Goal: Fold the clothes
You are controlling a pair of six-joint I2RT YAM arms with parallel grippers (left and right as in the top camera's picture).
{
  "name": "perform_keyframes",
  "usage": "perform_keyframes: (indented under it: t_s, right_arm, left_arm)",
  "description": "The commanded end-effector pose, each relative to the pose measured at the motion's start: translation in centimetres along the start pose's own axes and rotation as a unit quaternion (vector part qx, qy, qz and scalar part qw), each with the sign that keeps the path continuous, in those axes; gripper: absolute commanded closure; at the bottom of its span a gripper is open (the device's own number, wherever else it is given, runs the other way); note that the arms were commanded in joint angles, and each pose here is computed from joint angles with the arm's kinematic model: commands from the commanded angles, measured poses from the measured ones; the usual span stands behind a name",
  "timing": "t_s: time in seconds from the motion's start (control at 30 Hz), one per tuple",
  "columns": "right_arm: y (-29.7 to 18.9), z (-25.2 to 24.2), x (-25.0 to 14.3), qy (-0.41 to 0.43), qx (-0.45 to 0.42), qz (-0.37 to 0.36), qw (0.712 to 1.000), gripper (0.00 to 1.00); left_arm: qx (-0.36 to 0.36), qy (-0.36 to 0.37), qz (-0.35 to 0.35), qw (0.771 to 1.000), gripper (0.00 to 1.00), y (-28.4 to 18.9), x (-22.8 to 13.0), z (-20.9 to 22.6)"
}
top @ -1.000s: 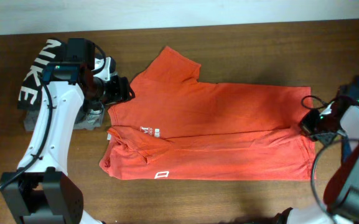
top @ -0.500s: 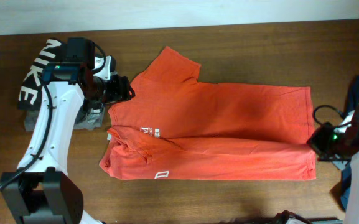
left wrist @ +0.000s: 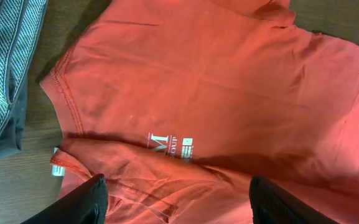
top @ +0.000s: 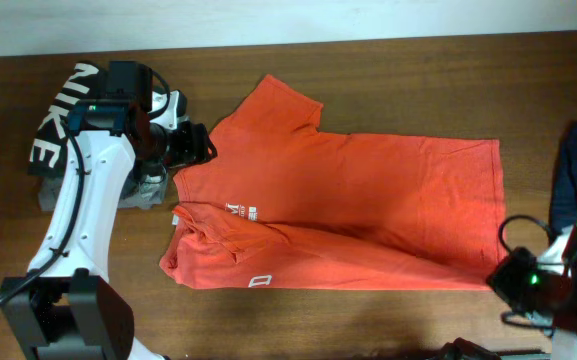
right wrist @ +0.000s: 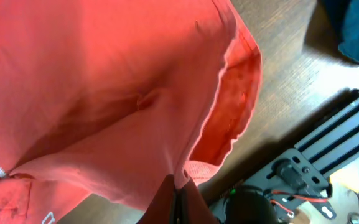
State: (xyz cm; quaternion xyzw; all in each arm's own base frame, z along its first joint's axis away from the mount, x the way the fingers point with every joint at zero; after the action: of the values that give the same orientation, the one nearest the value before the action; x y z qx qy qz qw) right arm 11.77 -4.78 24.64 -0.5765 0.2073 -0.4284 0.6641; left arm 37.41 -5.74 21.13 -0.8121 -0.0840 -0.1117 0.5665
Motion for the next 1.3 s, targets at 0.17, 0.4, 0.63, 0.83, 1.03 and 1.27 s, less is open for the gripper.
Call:
perform_keyframes:
  t_s: [0.17, 0.4, 0.63, 0.83, 1.03, 1.27]
  right_arm:
    - [-0.7, -1.0, -1.2, 0.007, -0.019, -0.008, 1.000, 0.96]
    - [-0.5, -1.6, -0.9, 0.038, -0.040, -0.017, 0.998, 0.96]
    - [2.3, -2.3, -1.6, 0.087, -0.056, 0.013, 0.995, 0.96]
    - [4.3, -3.0, -2.1, 0.144, -0.075, 0.026, 0.986, 0.96]
    - [4.8, -3.3, -1.8, 0.163, -0.085, 0.015, 0.983, 0.96]
    - [5.3, -2.6, -0.2, 0.172, -0.071, -0.011, 0.982, 0.96]
  left_arm:
    - [-0.008, 0.014, -0.019, 1.000, 0.28, -1.3, 0.3, -0.6]
    - [-0.008, 0.014, -0.019, 1.000, 0.28, -1.3, 0.3, -0.6]
    - [-0.008, 0.014, -0.019, 1.000, 0.28, -1.3, 0.3, -0.6]
    - [-0.008, 0.014, -0.019, 1.000, 0.28, -1.3, 0.3, -0.6]
    - [-0.008, 0.014, -0.019, 1.000, 0.28, -1.3, 0.3, -0.6]
    - [-0.008, 0.014, -0.019, 1.000, 0.28, -1.3, 0.3, -0.6]
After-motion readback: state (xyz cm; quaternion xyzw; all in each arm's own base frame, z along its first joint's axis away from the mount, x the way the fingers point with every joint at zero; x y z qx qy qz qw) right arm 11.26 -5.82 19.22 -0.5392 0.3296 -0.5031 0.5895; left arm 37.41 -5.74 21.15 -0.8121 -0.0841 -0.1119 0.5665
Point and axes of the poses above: each gripper's point midway between its finger pads, its own y axis out along the fingers, its own z axis along the line the jaws close on, x = y × z, the point moved 5 cm from there along -y, back along the fingers, and after that the axes turned 7 degrees about y, right-handed, at the moved point
